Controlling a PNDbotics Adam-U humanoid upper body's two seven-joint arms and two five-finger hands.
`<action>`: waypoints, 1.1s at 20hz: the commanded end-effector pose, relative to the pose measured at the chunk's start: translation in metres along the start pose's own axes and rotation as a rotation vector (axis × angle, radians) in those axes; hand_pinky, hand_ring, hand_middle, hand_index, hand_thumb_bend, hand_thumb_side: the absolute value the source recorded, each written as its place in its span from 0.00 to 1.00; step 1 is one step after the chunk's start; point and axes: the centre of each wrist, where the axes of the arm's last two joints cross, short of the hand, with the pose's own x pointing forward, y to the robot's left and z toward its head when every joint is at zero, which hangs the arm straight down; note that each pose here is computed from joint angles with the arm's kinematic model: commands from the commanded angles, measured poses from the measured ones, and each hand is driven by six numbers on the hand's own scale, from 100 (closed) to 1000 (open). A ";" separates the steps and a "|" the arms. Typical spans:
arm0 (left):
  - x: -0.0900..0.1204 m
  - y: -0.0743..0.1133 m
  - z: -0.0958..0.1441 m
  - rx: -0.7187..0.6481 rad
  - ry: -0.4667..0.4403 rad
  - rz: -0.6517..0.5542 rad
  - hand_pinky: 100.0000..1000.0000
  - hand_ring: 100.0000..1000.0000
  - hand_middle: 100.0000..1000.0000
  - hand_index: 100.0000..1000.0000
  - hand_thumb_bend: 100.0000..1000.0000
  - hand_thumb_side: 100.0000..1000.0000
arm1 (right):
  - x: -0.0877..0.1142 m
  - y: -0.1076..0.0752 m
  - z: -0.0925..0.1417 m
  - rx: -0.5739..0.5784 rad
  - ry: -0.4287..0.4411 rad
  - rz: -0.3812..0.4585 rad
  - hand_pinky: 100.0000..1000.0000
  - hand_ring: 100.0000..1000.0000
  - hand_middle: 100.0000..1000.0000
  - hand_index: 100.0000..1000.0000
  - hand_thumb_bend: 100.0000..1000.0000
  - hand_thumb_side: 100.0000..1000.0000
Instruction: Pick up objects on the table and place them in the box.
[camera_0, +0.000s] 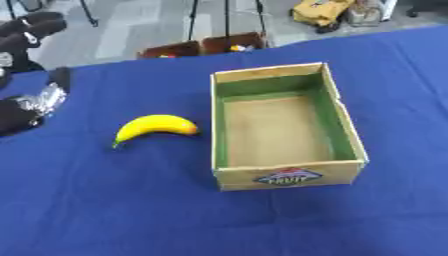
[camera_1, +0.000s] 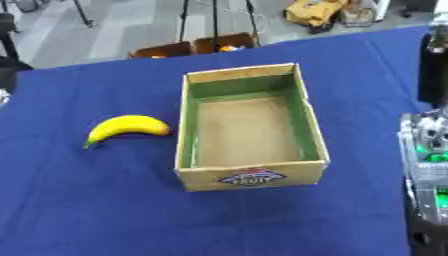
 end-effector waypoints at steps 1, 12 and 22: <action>-0.008 0.006 -0.006 -0.071 0.009 -0.056 0.86 0.94 0.98 1.00 0.00 0.83 | 0.004 -0.002 -0.006 0.002 -0.029 -0.005 0.76 0.87 0.69 0.91 0.00 1.00; -0.022 -0.003 -0.032 -0.260 0.031 -0.080 0.86 0.95 0.97 1.00 0.46 0.96 | 0.004 -0.001 -0.004 0.011 -0.024 -0.014 0.76 0.87 0.69 0.91 0.00 1.00; -0.025 -0.003 -0.049 -0.378 -0.009 -0.024 0.83 0.90 0.90 1.00 0.64 0.99 | 0.005 -0.001 -0.003 0.014 -0.018 -0.020 0.76 0.87 0.68 0.91 0.00 1.00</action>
